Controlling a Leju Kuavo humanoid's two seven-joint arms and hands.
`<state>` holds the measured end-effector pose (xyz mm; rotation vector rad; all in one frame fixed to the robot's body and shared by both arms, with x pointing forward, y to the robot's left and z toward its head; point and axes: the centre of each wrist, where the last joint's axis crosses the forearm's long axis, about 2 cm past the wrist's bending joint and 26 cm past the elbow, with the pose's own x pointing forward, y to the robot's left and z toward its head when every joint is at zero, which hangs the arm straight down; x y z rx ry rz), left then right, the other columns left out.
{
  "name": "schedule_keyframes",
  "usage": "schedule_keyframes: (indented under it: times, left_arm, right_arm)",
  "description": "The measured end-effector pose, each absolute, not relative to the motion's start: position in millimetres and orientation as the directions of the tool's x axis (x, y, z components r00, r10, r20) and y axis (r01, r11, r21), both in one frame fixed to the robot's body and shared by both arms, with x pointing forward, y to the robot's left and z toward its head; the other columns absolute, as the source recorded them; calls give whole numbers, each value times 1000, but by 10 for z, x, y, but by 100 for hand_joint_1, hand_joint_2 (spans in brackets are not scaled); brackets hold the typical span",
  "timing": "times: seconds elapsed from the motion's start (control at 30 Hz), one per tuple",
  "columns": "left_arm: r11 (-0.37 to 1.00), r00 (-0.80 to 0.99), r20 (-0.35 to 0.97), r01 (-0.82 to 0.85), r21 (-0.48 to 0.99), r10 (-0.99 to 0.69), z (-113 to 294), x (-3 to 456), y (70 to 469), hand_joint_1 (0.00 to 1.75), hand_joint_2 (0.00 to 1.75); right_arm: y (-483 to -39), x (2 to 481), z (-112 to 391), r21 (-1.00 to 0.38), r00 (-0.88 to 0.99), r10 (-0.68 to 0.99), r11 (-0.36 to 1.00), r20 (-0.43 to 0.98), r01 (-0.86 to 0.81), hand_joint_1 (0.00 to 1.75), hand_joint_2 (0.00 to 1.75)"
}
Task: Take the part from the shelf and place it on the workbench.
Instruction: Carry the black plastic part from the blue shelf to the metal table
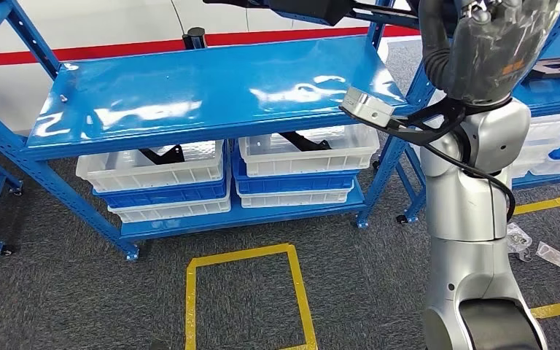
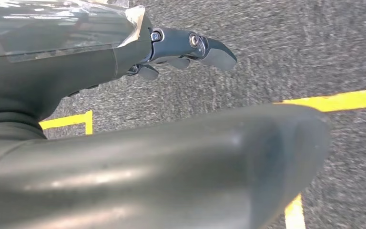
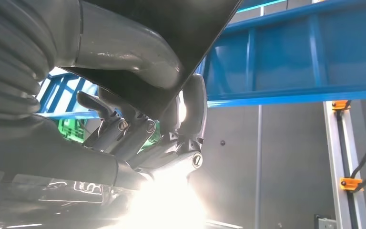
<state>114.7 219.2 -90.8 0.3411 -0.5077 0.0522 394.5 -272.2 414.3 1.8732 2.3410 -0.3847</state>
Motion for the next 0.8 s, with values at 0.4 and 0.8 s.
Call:
schedule_keyframes:
  times: [0.4,0.8]
  left_arm:
    - [944,865,499,-122,308,-51,-882,1248,2190,0,0]
    - [949,854,511,-73,306,-99,-855,1330,2163,0,0]
  right_arm:
    - [-2776,3935,4092,-134,-207,947,178,-245,975,175,175]
    - [-2918,3875,3987,-142,-173,955,141,-242,980,175,175]
